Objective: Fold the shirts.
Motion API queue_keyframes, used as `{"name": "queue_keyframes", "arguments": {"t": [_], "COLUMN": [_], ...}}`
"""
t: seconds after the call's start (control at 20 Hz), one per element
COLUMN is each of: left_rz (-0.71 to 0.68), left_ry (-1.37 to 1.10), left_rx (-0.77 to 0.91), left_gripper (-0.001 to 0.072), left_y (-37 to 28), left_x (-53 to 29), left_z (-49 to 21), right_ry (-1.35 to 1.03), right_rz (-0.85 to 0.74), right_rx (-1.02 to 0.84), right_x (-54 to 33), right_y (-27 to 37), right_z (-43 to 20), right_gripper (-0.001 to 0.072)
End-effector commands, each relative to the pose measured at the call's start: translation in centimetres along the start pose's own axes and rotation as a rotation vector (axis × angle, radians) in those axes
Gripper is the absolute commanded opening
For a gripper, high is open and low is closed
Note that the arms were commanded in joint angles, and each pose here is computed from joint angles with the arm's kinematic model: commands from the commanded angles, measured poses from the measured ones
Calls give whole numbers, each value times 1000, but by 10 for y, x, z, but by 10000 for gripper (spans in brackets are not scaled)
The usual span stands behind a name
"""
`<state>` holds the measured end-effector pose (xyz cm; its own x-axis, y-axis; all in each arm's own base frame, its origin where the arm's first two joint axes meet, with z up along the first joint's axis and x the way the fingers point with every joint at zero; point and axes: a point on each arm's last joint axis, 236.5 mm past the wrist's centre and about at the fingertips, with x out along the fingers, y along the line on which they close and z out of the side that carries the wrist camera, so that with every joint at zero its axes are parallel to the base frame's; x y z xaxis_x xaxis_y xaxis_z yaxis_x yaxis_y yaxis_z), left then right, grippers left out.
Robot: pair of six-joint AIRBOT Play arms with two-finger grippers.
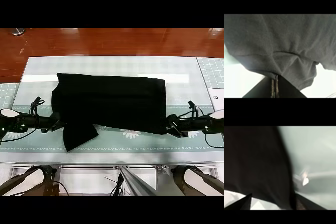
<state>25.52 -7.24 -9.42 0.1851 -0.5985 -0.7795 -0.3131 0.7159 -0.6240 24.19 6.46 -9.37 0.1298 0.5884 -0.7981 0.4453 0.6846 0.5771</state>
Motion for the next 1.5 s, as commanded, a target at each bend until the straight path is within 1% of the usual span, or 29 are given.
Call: {"name": "queue_keyframes", "arguments": {"t": [0.0, 0.05, 0.1, 0.15, 0.25, 0.35, 0.5, 0.6, 0.7, 0.85, 1.05, 1.15, 1.2, 1.25, 1.3, 1.4, 1.45], "left_rz": [-1, -4, -9, -16, -33, -37, -36, -43, -56, -81, -108, -110, -109, -104, -102, -83, -48], "left_ry": [-7, -13, -19, -29, -73, -148, -203, -185, -176, -152, -134, -113, -94, -69, -47, -63, -71], "left_rx": [5, 9, 19, 31, 59, 77, 125, 157, 137, 123, 90, 98, 92, 86, 81, 43, 6], "left_gripper": [27, 27, 27, 27, 27, 27, 26, 27, 26, 27, 27, 27, 82, 455, 696, 702, 702], "left_y": [-2, -4, -7, -12, -24, -35, -56, -75, -91, -109, -120, -119, -116, -111, -108, -94, -78], "left_x": [-1, -4, -8, -14, -34, -58, -65, -51, -42, -31, -20, -9, 0, 8, 12, -5, -23], "left_z": [3, 6, 11, 17, 39, 68, 109, 137, 172, 217, 264, 272, 271, 267, 263, 270, 274], "right_ry": [32, 37, 30, 23, -16, -116, -202, -231, -277, -277, -272, -266, -267, -267, -262, -272, -267], "right_rz": [6, 4, 15, 22, 38, 51, 65, 73, 96, 159, 187, 188, 205, 218, 226, 232, 239], "right_rx": [-36, -49, -97, -142, -182, -206, -252, -285, -260, -242, -223, -210, -196, -177, -175, -173, -170], "right_x": [17, 17, 14, 7, -15, -44, -69, -70, -73, -67, -50, -39, -33, -27, -24, -41, -55], "right_y": [16, 19, 24, 30, 44, 58, 86, 106, 118, 134, 136, 131, 130, 129, 128, 119, 113], "right_z": [7, 9, 13, 19, 39, 72, 114, 140, 172, 204, 238, 251, 256, 259, 260, 265, 266], "right_gripper": [526, 342, 55, 24, 24, 23, 23, 23, 24, 23, 23, 24, 60, 391, 622, 623, 623]}}
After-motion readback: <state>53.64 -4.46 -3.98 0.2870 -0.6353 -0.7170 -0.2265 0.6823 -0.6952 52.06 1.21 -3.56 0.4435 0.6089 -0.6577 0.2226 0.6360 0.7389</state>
